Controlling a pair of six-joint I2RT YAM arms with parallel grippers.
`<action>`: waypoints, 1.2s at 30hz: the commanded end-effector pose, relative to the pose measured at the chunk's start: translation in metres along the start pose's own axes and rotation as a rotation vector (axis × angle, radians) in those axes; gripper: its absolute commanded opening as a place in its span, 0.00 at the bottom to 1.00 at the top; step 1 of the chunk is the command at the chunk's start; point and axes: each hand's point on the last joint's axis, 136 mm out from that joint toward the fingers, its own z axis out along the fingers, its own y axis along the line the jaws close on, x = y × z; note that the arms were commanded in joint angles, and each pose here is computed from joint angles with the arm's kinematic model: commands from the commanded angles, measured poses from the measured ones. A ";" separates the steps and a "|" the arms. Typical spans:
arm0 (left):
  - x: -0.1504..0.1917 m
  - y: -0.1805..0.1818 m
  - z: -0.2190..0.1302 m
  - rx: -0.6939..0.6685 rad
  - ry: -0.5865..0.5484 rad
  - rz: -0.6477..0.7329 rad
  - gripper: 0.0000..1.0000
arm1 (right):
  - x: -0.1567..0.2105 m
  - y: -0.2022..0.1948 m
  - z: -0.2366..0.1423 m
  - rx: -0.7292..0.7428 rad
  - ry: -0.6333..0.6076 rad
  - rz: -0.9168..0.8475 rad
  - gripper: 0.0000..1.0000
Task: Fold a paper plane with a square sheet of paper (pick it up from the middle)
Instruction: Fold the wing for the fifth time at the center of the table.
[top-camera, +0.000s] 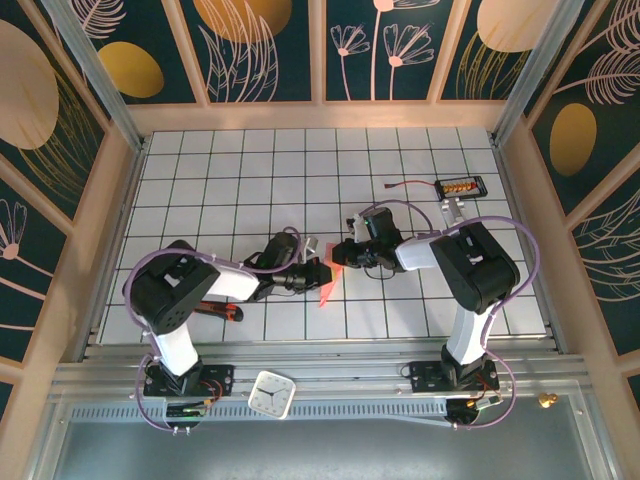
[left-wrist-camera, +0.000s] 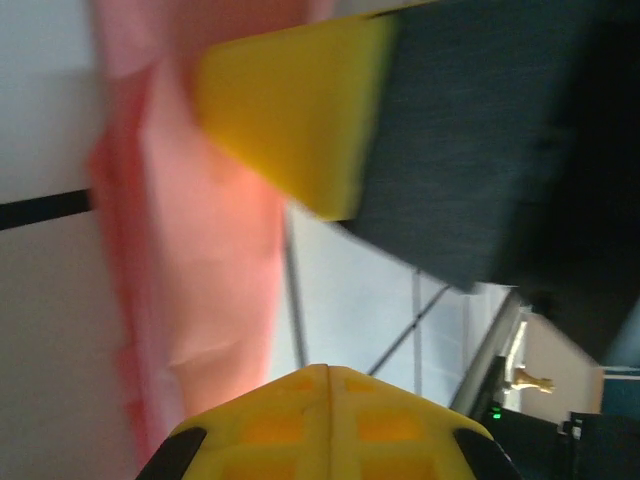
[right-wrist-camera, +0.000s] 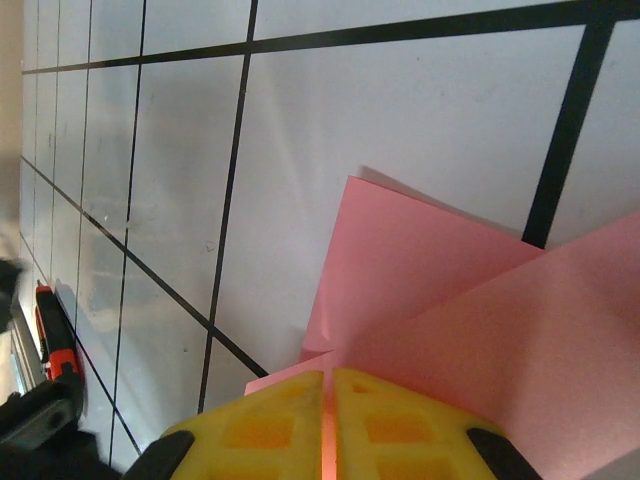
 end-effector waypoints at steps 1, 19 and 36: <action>0.013 0.018 0.004 -0.050 0.058 0.004 0.00 | 0.022 -0.041 -0.001 0.138 0.042 0.048 0.12; 0.098 0.057 -0.018 -0.184 0.314 0.080 0.00 | 0.023 -0.056 -0.002 0.206 0.058 0.081 0.11; 0.139 0.059 -0.031 -0.226 0.501 0.236 0.00 | 0.024 -0.061 -0.003 0.229 0.067 0.083 0.10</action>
